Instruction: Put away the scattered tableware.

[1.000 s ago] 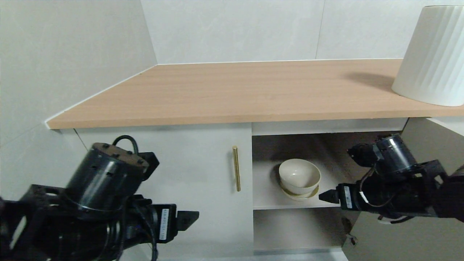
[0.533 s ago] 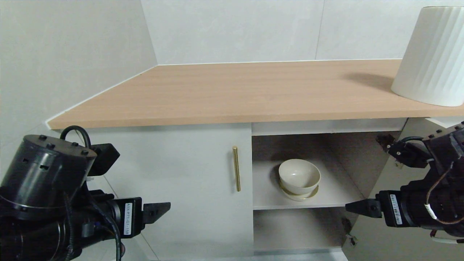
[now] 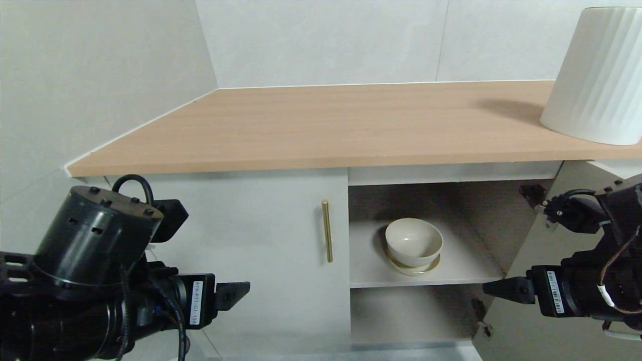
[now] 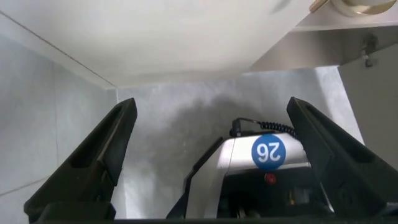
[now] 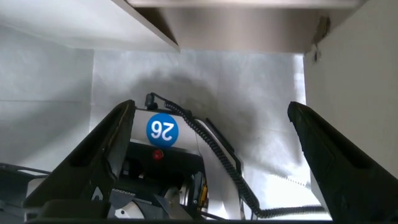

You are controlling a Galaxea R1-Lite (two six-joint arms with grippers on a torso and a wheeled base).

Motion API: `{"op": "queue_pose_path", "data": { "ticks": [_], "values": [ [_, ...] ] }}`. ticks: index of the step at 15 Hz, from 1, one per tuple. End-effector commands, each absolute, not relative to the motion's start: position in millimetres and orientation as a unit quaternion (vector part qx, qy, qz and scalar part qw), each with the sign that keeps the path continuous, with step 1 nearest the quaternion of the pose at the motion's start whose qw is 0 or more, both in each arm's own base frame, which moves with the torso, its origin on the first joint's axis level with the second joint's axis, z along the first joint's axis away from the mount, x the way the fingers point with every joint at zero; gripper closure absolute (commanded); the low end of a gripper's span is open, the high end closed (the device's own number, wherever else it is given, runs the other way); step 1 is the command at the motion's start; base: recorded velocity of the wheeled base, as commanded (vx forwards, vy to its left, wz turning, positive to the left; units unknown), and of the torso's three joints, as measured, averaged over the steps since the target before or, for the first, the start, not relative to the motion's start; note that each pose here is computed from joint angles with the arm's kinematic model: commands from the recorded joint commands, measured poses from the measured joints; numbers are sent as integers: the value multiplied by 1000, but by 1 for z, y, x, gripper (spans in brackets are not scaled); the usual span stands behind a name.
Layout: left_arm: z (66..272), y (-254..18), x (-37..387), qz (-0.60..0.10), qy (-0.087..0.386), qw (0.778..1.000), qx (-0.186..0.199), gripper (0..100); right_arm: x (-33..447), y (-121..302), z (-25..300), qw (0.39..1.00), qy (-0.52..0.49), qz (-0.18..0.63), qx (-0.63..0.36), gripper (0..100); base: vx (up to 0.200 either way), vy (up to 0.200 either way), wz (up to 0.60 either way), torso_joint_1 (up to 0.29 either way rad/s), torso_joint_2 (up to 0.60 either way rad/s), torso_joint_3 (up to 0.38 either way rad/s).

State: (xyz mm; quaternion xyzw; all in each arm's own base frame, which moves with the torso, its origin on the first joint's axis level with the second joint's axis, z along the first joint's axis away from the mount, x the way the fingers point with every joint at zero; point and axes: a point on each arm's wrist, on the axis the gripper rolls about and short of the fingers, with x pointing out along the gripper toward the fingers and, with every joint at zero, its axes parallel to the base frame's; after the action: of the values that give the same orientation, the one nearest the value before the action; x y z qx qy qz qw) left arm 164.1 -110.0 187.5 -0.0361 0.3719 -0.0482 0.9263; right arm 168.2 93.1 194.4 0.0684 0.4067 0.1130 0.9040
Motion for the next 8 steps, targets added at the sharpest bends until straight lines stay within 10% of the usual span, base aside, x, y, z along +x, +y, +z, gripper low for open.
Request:
{"op": "queue_pose_path", "data": {
  "ticks": [1,8],
  "values": [
    [180,-116,171,-42,386,921,-26,0,168,93,194,903,408,113,67,0,-200,0,0,12,2,2],
    [180,-118,170,-47,386,921,-26,0,168,93,192,902,412,111,64,0,-200,0,0,0,1,4]
  ]
}}
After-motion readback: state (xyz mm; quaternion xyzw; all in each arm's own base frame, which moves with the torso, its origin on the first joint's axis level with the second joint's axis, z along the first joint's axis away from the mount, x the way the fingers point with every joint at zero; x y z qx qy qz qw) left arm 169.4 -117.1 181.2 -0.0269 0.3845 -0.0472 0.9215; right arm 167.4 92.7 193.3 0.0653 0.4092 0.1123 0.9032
